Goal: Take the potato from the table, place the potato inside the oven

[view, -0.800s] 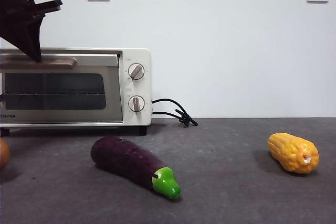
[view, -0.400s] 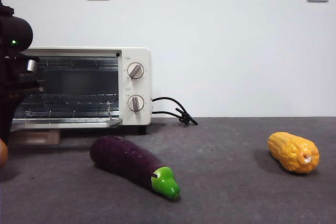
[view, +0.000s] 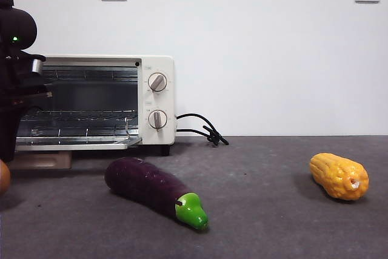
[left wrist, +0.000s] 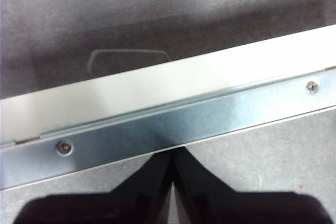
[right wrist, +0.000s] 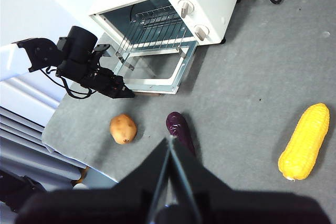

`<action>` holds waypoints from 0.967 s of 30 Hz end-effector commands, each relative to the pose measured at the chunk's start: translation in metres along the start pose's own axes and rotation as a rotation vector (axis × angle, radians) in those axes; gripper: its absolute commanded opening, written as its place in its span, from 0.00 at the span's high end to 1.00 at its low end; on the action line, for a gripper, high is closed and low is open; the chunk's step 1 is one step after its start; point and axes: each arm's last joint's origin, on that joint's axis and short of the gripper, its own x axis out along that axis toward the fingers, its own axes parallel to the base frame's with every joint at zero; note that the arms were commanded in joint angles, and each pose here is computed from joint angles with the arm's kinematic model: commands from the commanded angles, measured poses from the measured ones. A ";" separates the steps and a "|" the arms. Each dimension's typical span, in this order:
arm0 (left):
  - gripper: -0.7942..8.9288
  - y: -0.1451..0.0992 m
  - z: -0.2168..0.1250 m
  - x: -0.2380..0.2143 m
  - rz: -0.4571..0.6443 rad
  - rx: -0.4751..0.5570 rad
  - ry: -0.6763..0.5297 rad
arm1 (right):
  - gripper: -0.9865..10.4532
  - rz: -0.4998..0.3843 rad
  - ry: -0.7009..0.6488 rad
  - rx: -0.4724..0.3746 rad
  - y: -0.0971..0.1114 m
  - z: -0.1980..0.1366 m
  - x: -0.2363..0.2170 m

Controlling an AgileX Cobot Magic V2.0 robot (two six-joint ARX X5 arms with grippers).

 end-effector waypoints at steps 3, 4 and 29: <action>0.92 0.002 0.009 -0.001 0.014 0.008 -0.084 | 0.91 0.001 -0.008 -0.018 0.001 0.001 -0.001; 0.92 0.002 0.009 -0.001 0.014 0.007 -0.084 | 0.91 0.002 -0.007 -0.018 0.001 0.001 -0.001; 0.92 -0.022 -0.069 -0.184 -0.085 0.086 -0.634 | 0.74 0.418 -0.093 -0.100 0.010 0.043 0.022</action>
